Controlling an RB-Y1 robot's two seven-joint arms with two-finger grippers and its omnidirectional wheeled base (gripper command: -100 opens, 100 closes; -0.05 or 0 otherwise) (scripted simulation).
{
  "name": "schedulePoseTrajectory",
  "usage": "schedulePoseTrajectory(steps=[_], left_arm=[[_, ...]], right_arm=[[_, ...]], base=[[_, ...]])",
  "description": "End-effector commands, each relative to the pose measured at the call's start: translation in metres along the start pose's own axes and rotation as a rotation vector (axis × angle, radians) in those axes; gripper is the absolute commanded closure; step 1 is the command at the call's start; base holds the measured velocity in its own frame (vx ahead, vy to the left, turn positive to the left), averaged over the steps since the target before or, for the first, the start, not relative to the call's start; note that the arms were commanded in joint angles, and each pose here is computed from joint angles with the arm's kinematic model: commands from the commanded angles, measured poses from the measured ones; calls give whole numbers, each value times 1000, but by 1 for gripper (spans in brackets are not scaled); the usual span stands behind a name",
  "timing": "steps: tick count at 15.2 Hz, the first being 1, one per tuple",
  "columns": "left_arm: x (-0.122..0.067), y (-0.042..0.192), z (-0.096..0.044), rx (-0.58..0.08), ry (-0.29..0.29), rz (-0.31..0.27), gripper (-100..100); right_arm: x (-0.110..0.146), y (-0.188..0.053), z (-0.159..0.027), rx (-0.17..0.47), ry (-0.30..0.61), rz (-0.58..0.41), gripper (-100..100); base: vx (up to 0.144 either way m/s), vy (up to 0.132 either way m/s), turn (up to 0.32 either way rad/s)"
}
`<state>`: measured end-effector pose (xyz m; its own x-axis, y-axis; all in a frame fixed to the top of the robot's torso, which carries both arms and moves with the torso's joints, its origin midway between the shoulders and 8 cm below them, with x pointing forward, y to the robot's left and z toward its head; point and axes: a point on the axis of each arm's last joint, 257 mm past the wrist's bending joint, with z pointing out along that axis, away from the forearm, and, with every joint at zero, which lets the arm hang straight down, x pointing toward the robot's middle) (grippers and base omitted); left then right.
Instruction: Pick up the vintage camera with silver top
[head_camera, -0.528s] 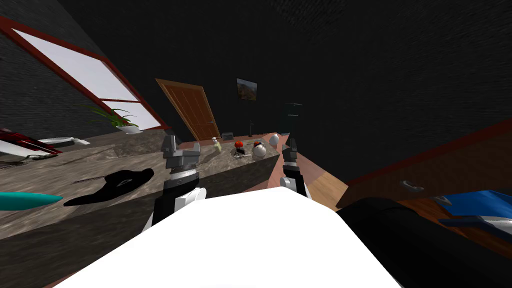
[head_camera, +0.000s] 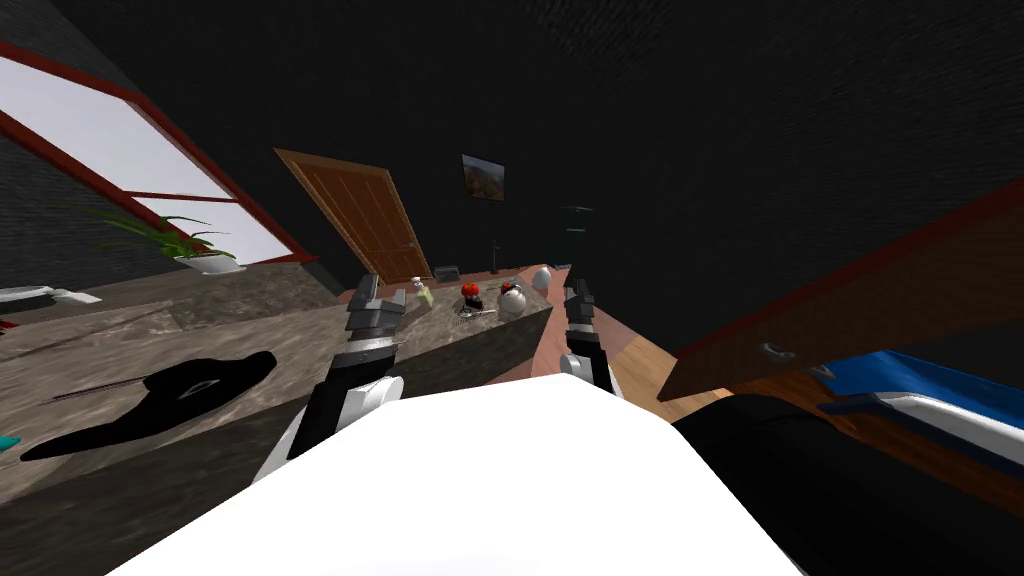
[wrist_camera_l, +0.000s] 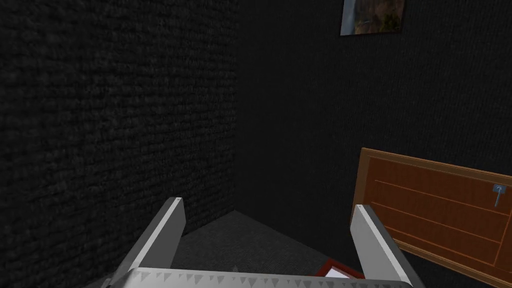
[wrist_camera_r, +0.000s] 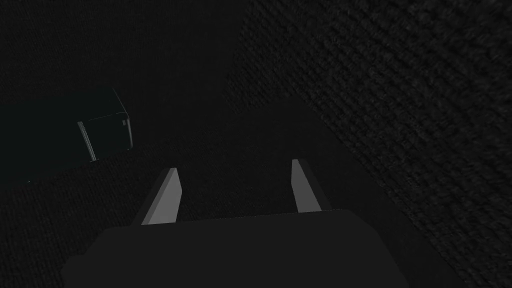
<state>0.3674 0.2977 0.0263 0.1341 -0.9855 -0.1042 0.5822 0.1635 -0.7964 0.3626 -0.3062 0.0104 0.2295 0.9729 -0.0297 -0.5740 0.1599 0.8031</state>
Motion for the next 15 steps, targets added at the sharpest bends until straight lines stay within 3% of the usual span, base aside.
schedulePoseTrajectory(steps=[1, 9, 11, 15], left_arm=[[-2, 12, 0, -41, 11, 16, -100], [-21, 67, 2, -220, 48, 105, -100], [-22, 75, 0, -250, 48, 106, -100], [-40, 105, -3, -352, 53, 157, -100]], right_arm=[[0, 0, 0, 0, 0, 0, 0], [0, 0, 0, 0, 0, 0, 0], [0, 0, 0, 0, 0, 0, 0], [0, 0, 0, 0, 0, 0, 0]], base=[[7, -19, -108], [9, -21, -146], [11, -17, -95], [12, -18, -126]])
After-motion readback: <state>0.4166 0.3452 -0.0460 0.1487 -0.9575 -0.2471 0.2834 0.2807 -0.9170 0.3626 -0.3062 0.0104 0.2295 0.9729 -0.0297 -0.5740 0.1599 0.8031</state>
